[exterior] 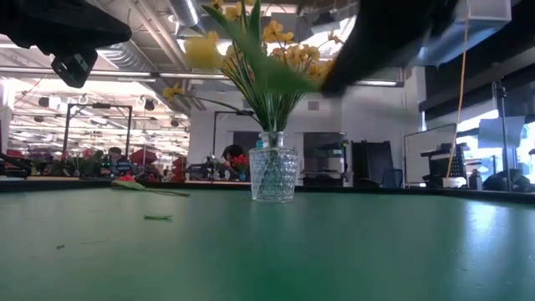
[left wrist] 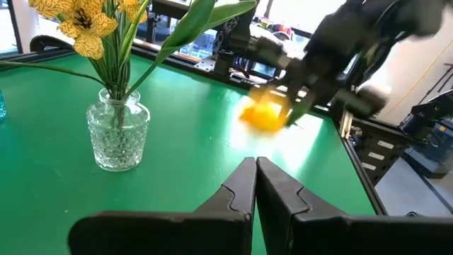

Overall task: Sort flowers into vase by color
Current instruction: Put the yellow tulip into the transparent vase

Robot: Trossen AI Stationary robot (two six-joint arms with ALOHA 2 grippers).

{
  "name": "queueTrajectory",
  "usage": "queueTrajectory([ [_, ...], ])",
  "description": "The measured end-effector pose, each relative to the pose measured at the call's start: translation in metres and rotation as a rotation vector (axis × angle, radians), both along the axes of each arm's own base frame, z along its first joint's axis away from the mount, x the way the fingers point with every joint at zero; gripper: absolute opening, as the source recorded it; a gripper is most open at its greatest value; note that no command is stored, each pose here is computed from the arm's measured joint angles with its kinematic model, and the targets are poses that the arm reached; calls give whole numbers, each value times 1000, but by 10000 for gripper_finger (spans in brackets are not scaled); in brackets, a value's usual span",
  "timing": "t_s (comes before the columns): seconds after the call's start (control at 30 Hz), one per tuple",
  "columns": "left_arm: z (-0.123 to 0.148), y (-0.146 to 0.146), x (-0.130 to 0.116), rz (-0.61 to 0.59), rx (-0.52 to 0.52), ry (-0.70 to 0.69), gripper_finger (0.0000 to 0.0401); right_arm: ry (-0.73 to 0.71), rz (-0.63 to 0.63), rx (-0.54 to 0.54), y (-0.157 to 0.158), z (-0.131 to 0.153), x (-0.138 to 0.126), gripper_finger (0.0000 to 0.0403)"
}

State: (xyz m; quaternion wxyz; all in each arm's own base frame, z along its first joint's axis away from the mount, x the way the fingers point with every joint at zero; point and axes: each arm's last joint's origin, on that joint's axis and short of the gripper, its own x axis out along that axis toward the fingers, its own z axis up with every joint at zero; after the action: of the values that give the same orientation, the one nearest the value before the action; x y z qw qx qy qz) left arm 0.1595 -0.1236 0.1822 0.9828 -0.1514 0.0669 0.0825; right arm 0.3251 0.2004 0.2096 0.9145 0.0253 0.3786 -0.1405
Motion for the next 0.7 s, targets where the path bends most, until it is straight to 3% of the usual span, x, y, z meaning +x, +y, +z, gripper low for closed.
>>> queueTrajectory([
  [0.17, 0, 0, 0, 0, 0, 0, 7, -246, -64, -181, 20, 31, -22, 3],
  [0.3, 0, 0, 0, 1, -2, -3, 7, -405, -206, -371, 27, 38, -30, 2],
  [0.4, 0, 0, 0, 1, 2, -3, 7, -428, -260, -411, 17, 28, -29, 1],
  [0.47, 0, 0, 0, 7, 4, -3, 7, -410, -254, -370, 8, 18, -25, 1],
  [0.57, 0, 0, 0, 7, 5, -3, 7, -394, -127, -243, -1, 7, -12, 1],
  [0.63, 0, 0, 0, 7, 6, -3, 7, -428, 107, -129, -2, 3, -3, 1],
  [0.7, 0, 0, 0, 8, 9, 0, 7, -574, 377, -11, 1, 8, 1, 1],
])
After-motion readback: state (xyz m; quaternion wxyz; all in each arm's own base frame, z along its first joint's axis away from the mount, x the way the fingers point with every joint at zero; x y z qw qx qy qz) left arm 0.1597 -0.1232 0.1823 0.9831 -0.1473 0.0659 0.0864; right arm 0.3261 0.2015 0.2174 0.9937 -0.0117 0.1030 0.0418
